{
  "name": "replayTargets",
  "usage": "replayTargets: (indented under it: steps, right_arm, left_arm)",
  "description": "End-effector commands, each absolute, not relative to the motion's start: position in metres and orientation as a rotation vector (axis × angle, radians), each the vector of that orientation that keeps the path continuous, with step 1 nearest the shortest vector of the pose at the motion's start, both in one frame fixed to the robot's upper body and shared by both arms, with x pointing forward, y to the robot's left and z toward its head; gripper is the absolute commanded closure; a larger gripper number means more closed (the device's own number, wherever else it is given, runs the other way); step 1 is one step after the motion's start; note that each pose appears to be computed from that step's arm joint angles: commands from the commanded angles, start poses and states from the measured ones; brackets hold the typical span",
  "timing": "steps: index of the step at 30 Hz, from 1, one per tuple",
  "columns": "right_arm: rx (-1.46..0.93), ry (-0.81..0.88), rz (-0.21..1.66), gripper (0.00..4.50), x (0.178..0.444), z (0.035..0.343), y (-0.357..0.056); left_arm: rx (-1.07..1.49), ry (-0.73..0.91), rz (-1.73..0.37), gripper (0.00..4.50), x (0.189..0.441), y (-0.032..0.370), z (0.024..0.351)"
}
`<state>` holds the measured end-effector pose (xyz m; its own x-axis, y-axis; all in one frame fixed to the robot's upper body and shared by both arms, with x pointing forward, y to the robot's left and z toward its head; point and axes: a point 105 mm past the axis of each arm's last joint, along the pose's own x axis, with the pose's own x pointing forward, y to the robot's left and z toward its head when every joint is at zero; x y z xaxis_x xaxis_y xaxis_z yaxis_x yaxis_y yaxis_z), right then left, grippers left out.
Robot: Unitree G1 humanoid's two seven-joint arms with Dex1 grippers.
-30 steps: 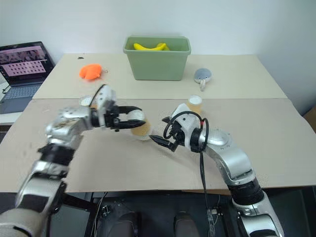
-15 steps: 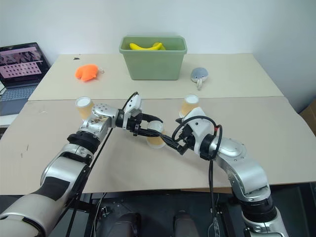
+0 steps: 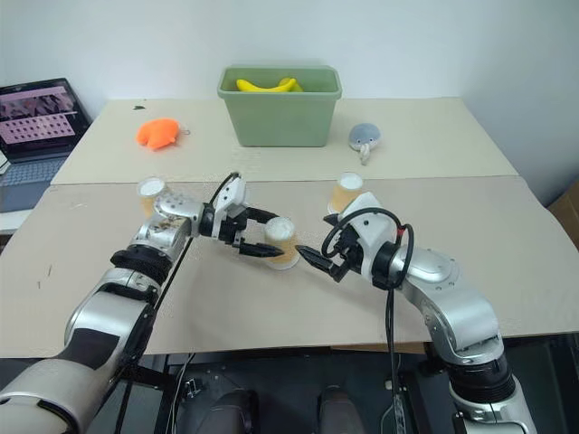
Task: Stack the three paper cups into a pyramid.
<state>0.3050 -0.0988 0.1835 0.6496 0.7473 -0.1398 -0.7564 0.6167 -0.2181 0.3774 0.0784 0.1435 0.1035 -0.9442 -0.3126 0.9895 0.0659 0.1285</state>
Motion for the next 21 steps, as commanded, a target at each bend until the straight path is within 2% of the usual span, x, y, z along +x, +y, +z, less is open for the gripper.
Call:
replayTargets:
  steps: [1, 6, 12, 15, 16, 21]
  right_arm:
    - [-0.295, -0.038, 0.872, 0.0, 0.304, 0.199, -0.097]
    - [-0.29, -0.034, 0.873, 0.0, 0.304, 0.197, -0.096]
    - [-0.285, -0.033, 0.863, 0.0, 0.303, 0.196, -0.098]
    - [-0.287, -0.033, 0.84, 0.0, 0.302, 0.196, -0.103]
    - [-0.288, -0.034, 0.831, 0.0, 0.302, 0.196, -0.105]
    - [-0.284, -0.042, 0.798, 0.0, 0.301, 0.197, -0.11]
  left_arm:
    - [0.352, 0.075, -1.454, 0.03, 0.38, 0.078, 0.168]
    - [0.297, -0.003, -1.409, 0.03, 0.38, 0.084, 0.197]
    - [0.199, -0.044, -1.294, 0.03, 0.369, 0.106, 0.221]
    - [0.014, -0.127, -1.021, 0.03, 0.374, 0.125, 0.237]
    - [-0.018, -0.143, -0.873, 0.03, 0.382, 0.132, 0.235]
    - [-0.073, -0.179, -0.323, 0.03, 0.39, 0.164, 0.208]
